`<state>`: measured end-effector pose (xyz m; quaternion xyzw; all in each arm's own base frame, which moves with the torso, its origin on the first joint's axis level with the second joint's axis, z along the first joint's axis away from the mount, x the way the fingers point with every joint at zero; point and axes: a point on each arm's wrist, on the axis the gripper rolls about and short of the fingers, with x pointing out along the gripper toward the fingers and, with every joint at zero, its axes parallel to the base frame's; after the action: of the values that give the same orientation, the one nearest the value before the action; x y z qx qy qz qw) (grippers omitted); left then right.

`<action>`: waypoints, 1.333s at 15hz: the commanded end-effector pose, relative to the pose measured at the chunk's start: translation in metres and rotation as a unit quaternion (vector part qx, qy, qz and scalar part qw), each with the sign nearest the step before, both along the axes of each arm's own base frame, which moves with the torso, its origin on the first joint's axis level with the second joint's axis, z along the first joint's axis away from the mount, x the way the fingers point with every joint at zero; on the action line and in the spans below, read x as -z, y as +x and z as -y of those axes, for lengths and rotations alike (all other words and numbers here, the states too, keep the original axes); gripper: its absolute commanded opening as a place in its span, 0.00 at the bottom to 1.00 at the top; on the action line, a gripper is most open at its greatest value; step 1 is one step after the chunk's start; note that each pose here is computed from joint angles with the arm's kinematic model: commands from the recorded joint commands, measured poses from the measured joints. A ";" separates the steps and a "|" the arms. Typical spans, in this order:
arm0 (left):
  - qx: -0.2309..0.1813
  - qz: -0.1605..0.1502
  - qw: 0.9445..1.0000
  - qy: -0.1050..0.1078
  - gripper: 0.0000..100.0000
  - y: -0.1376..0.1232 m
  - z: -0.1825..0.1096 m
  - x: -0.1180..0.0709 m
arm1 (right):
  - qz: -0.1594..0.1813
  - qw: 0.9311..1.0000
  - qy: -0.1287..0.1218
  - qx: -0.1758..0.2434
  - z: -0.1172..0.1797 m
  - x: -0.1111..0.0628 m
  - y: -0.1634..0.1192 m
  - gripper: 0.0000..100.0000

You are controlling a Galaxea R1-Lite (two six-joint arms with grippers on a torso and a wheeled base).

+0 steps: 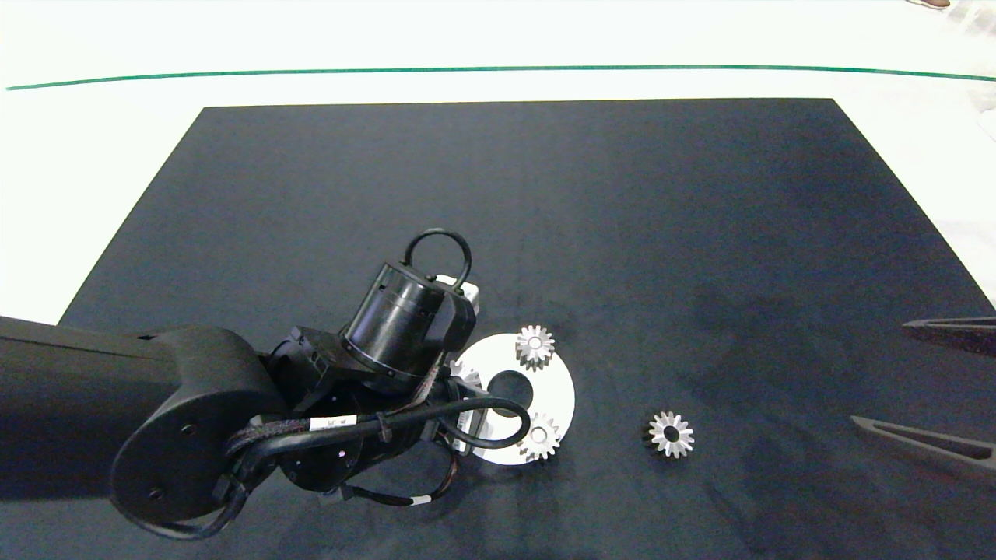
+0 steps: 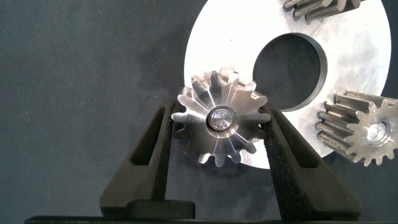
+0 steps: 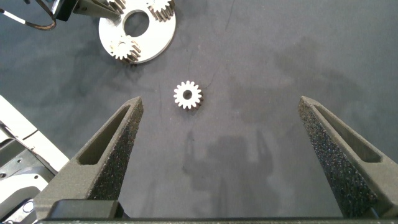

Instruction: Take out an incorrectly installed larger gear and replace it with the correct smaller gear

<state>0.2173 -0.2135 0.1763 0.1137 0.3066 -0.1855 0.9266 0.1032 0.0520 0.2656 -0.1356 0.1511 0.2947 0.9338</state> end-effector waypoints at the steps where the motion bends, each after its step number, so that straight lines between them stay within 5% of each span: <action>1: 0.000 -0.001 1.000 0.002 0.41 0.000 0.000 0.001 | 0.000 1.000 -0.001 -0.002 0.000 0.000 0.000 1.00; 15: 0.006 0.012 1.000 -0.001 0.12 -0.007 0.007 0.006 | -0.001 1.000 -0.001 -0.002 0.000 0.000 0.000 1.00; 20: 0.008 0.019 1.000 -0.009 0.10 -0.008 0.006 0.003 | -0.001 1.000 -0.001 -0.002 -0.001 0.000 0.000 1.00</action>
<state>0.2100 -0.2205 0.1724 0.1123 0.2883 -0.1945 0.9308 0.1032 0.0522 0.2654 -0.1359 0.1517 0.2955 0.9334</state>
